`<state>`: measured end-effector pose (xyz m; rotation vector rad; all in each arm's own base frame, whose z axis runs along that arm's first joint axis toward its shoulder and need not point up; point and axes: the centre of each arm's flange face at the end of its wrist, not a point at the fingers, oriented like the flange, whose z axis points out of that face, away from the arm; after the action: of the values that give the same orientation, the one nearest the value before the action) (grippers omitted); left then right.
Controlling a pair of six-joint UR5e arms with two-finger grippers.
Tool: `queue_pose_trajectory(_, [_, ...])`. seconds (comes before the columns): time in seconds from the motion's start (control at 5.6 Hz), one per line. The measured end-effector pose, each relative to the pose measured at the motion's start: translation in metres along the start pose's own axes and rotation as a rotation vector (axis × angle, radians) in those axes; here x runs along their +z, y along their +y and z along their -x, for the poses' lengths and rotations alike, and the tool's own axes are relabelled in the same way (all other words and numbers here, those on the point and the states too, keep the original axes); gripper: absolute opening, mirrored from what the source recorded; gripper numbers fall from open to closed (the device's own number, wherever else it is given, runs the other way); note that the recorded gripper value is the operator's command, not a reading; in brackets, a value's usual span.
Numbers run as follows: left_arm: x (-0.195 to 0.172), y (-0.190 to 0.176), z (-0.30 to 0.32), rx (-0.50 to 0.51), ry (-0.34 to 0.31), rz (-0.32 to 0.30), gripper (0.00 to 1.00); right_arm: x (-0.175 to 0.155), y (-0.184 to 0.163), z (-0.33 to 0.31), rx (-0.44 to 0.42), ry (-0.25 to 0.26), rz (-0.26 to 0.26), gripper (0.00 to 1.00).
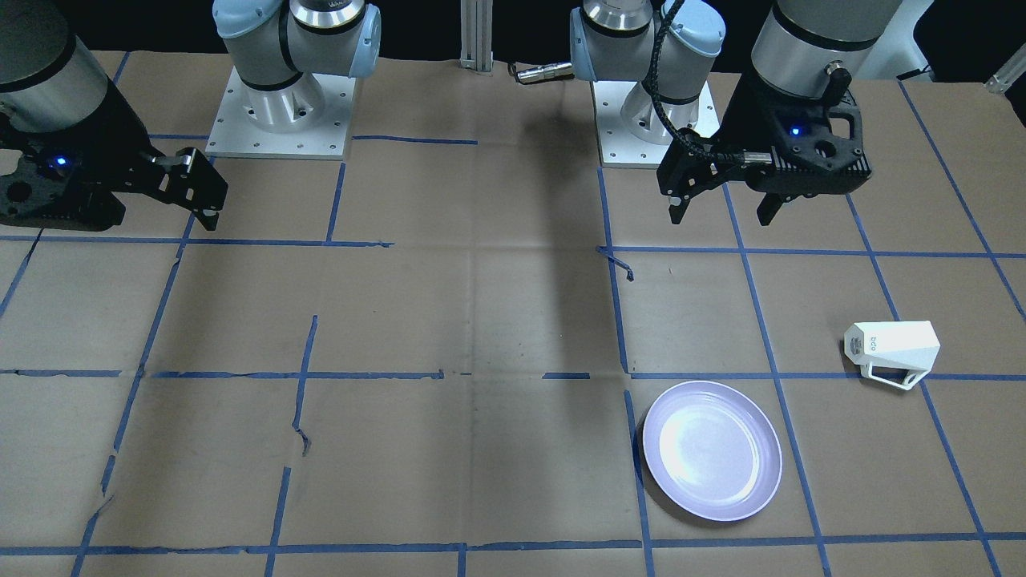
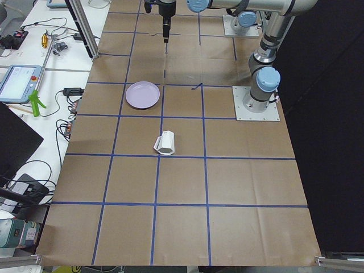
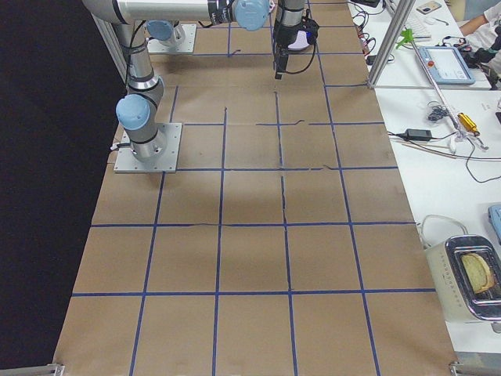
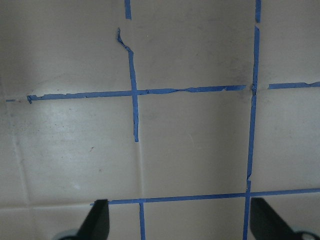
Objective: Flip cup and place on plate
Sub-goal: 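Move the left gripper toward the white mug lying on its side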
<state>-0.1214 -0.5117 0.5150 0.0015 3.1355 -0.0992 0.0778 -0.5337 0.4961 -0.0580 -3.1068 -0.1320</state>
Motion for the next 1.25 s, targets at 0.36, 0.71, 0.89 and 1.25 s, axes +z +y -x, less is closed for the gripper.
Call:
queue_pose_trajectory(0.36, [0.006, -0.001, 0.008, -0.004, 0.001, 0.01, 0.99, 0.0, 0.0, 0.0, 0.0, 0.0, 0.0, 1.0])
queue_pose_trajectory(0.71, [-0.002, 0.003, 0.057, -0.037, -0.002, 0.018, 0.99, 0.0, 0.0, 0.0, 0.0, 0.0, 0.0, 1.0])
queue_pose_trajectory(0.89, [-0.01, 0.012, 0.102, 0.007, 0.0, 0.048, 0.99, 0.0, 0.0, 0.0, 0.0, 0.0, 0.0, 1.0])
queue_pose_trajectory(1.25, [-0.019, 0.04, 0.228, 0.182, 0.029, 0.083, 0.99, 0.0, 0.0, 0.0, 0.0, 0.0, 0.0, 1.0])
